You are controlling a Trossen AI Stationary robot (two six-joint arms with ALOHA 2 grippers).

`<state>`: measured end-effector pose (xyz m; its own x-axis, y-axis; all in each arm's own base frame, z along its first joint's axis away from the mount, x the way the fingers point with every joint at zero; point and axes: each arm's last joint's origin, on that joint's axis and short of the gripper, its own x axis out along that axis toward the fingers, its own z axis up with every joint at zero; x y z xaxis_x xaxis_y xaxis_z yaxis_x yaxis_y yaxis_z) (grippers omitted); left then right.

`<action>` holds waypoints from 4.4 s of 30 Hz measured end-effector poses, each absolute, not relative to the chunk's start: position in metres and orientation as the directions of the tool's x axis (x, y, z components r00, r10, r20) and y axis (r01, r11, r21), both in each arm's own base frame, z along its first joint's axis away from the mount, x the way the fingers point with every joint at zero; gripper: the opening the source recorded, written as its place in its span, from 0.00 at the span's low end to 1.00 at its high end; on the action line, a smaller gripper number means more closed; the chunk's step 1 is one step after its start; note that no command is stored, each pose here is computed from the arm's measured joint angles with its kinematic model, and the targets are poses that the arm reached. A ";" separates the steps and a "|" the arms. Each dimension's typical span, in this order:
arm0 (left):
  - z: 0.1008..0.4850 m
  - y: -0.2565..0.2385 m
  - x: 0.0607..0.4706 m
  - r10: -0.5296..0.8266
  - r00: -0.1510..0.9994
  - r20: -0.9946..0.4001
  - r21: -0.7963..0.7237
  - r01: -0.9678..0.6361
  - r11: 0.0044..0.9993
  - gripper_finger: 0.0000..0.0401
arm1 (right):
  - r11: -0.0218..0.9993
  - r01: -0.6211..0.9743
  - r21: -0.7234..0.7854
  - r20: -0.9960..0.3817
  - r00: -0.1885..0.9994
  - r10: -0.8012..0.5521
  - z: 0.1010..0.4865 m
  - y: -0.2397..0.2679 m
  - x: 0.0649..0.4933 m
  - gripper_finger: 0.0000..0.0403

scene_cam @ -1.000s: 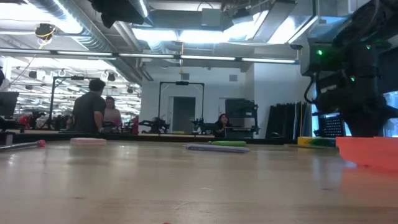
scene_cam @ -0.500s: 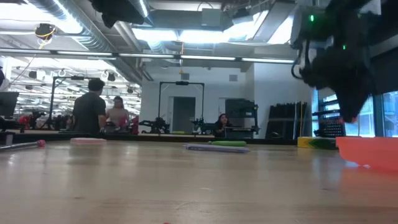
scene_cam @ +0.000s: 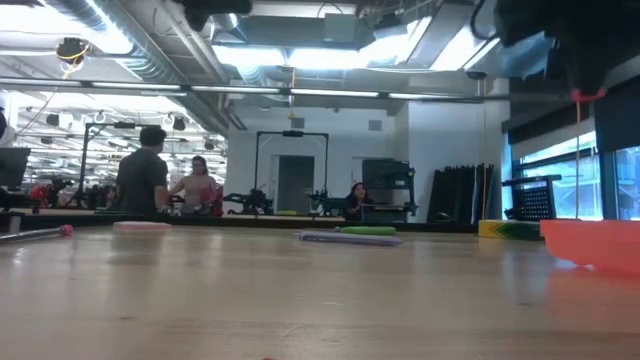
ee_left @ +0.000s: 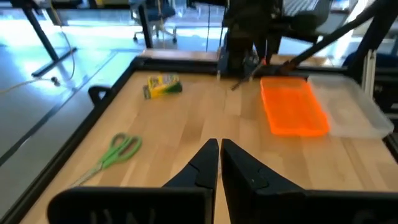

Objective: Pack school essentials
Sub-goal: Put the black pencil into the orange supply box, then put the green scissors into the orange supply box

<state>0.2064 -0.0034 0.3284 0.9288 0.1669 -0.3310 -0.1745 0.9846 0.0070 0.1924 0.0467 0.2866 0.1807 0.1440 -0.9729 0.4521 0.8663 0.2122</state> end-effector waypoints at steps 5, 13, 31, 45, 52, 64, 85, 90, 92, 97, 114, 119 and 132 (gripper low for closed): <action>0.329 -0.007 0.228 0.144 0.923 -0.357 0.055 -0.133 0.990 0.03 | 0.893 0.381 0.242 -0.965 0.188 0.181 0.298 0.066 0.184 0.10; 0.330 -0.011 0.270 0.132 0.904 -0.407 0.150 -0.076 0.986 0.03 | 0.915 0.212 0.342 -0.939 0.106 0.327 0.301 0.114 0.158 0.10; 0.334 -0.018 0.284 0.114 0.908 -0.404 0.244 -0.013 0.970 0.03 | 0.937 -0.100 0.334 -0.942 -0.055 0.330 0.272 0.204 0.125 0.10; 0.335 -0.022 0.284 0.103 0.914 -0.392 0.274 0.009 0.962 0.03 | 0.982 -0.057 0.180 -0.964 -0.210 0.165 0.219 0.230 0.143 0.10; 0.335 -0.022 0.284 0.101 0.914 -0.392 0.273 0.011 0.962 0.03 | 0.991 0.012 0.132 -0.940 -0.316 0.129 0.207 0.232 0.142 0.10; 0.335 -0.022 0.284 0.101 0.914 -0.393 0.268 0.009 0.963 0.03 | 0.984 0.048 0.172 -0.955 -0.237 0.178 0.200 0.228 0.168 0.10; 0.334 -0.031 0.283 0.072 0.910 -0.407 0.273 0.046 0.961 0.03 | 0.988 0.108 0.111 -0.980 -0.153 0.127 0.192 0.206 0.198 0.10; 0.333 -0.031 0.282 0.072 0.907 -0.416 0.274 0.050 0.960 0.03 | 0.984 0.105 0.140 -0.981 -0.119 0.153 0.192 0.209 0.201 0.10; 0.332 -0.031 0.282 0.073 0.902 -0.425 0.275 0.052 0.960 0.03 | 0.981 0.098 0.165 -0.980 -0.095 0.175 0.192 0.211 0.204 0.10; 0.331 -0.031 0.282 0.067 0.900 -0.431 0.273 0.060 0.960 0.03 | 0.978 0.099 0.185 -0.978 -0.078 0.193 0.190 0.214 0.206 0.10; 0.329 -0.031 0.281 0.051 0.892 -0.450 0.263 0.077 0.962 0.03 | 0.977 0.103 0.188 -0.978 -0.074 0.196 0.188 0.215 0.208 0.15; 0.329 -0.031 0.281 0.051 0.892 -0.450 0.262 0.077 0.962 0.03 | 0.977 0.103 0.188 -0.978 -0.074 0.196 0.188 0.215 0.208 0.22; 0.329 -0.031 0.281 0.052 0.892 -0.450 0.262 0.076 0.962 0.03 | 0.981 0.138 0.137 -0.982 -0.108 0.152 0.191 0.206 0.205 0.27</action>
